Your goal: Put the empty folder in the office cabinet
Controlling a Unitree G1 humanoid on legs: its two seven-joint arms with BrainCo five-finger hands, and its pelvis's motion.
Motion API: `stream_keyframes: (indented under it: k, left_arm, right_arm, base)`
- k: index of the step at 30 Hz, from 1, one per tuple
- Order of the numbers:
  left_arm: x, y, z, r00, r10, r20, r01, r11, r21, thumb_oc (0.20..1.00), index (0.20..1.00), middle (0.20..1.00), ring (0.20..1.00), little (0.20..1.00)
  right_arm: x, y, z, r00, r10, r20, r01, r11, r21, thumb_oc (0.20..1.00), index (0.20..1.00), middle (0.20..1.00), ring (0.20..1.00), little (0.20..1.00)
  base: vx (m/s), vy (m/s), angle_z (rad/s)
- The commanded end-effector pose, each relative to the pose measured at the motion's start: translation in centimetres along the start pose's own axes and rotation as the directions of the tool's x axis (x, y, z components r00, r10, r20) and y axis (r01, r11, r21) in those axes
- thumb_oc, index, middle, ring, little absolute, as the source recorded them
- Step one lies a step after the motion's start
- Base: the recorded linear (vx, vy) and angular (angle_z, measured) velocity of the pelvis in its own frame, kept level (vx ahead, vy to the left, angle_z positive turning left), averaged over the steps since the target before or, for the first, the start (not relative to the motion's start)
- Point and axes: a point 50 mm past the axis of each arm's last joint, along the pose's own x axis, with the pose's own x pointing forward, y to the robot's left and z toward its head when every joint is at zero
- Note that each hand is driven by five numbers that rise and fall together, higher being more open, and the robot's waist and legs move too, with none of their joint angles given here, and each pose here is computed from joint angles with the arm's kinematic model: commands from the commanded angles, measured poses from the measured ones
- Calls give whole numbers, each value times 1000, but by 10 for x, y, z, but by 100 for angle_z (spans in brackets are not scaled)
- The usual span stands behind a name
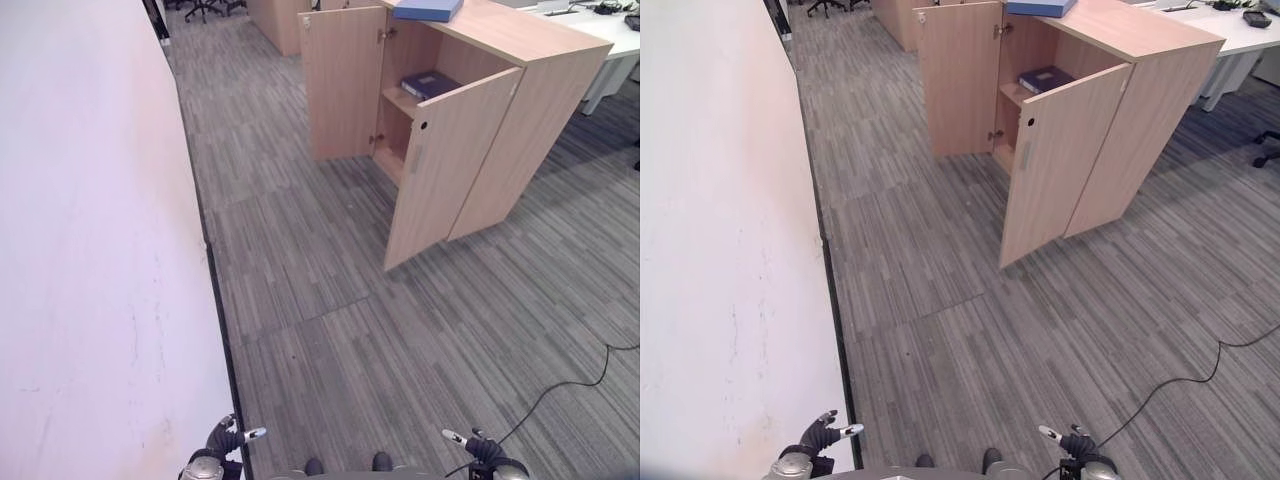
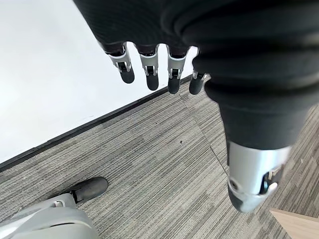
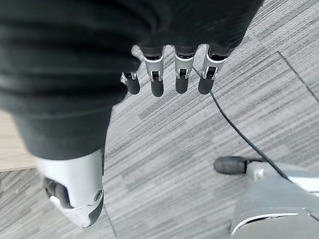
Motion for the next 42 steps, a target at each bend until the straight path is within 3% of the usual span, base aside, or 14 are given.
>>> stream_keyframes:
  k: [1, 23, 28, 42]
  left_arm:
    - [4, 19, 13, 998, 42, 42, -42, 999, 4, 1000, 1000, 1000, 1000, 1000]
    - [4, 15, 8, 1000, 23, 12, -23, 999, -32, 1000, 1000, 1000, 1000, 1000]
    - [7, 14, 26, 997, 10, 71, -6, 999, -49, 1000, 1000, 1000, 1000, 1000]
    - [3, 22, 8, 998, 52, 27, -48, 992, -115, 1000, 1000, 1000, 1000, 1000]
  right_arm:
    - [3, 4, 14, 999, 20, 45, -20, 1000, -5, 1000, 1000, 1000, 1000, 1000]
    - [1, -9, 0, 1000, -17, -20, 17, 1000, -14, 1000, 1000, 1000, 1000, 1000]
    - [2, -21, 11, 999, -51, 9, 51, 999, 16, 1000, 1000, 1000, 1000, 1000]
    - [2, -19, 11, 999, -49, 14, 48, 998, 33, 1000, 1000, 1000, 1000, 1000]
  base:
    - [0, 0, 0]
    - [2, -59, 1]
    - [-18, -129, 18]
    - [288, 175, -7]
